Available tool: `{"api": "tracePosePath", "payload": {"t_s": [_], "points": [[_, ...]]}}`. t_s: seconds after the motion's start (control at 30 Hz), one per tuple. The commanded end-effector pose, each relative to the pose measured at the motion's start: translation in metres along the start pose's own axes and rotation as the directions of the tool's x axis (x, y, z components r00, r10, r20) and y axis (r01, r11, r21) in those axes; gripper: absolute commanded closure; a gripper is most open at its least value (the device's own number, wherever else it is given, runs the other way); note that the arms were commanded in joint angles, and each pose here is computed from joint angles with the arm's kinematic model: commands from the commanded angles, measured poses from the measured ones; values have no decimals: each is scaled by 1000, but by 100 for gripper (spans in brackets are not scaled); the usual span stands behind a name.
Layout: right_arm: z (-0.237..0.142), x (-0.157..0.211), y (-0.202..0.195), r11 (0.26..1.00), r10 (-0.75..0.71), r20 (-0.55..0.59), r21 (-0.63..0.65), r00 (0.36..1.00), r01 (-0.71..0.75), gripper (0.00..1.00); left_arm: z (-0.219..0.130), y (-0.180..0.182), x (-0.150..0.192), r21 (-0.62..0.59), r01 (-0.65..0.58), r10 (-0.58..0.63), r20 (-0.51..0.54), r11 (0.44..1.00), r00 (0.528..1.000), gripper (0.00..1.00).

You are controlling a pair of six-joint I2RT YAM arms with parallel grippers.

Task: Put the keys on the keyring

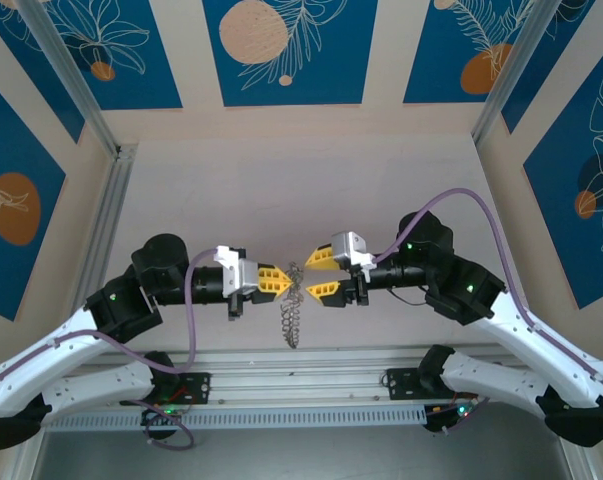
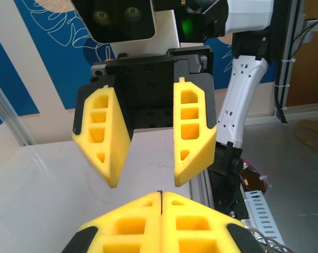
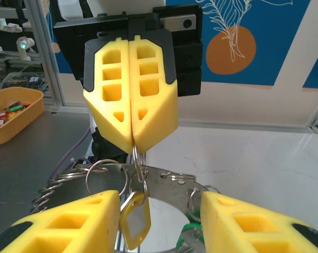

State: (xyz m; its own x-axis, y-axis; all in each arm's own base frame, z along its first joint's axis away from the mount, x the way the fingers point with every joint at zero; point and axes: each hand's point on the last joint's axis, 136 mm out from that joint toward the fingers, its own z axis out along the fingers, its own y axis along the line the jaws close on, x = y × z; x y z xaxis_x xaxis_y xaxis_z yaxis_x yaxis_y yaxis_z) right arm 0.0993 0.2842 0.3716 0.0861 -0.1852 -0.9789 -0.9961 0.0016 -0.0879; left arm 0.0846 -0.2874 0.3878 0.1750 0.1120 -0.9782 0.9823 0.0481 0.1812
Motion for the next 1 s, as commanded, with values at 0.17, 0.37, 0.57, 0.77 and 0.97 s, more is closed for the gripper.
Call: {"api": "tracePosePath", "payload": {"t_s": [0.17,0.37,0.57,0.77,0.97], "points": [[7,-10,16,993,-39,59,-106,997,45,59,-4,-9,-25,43,-28,24,95,999,995,100],[13,-4,23,987,-28,39,-160,999,34,65,-3,-7,-27,33,-35,31,113,999,993,100],[15,-3,20,988,-29,47,-148,998,36,76,0,-9,-28,51,-34,27,124,998,992,100],[16,-2,16,991,-35,43,-126,998,40,100,2,-8,-26,52,-22,15,135,998,991,100],[5,3,-4,999,-36,-67,23,997,38,100,2,8,-13,-47,-3,6,53,999,999,100]]}}
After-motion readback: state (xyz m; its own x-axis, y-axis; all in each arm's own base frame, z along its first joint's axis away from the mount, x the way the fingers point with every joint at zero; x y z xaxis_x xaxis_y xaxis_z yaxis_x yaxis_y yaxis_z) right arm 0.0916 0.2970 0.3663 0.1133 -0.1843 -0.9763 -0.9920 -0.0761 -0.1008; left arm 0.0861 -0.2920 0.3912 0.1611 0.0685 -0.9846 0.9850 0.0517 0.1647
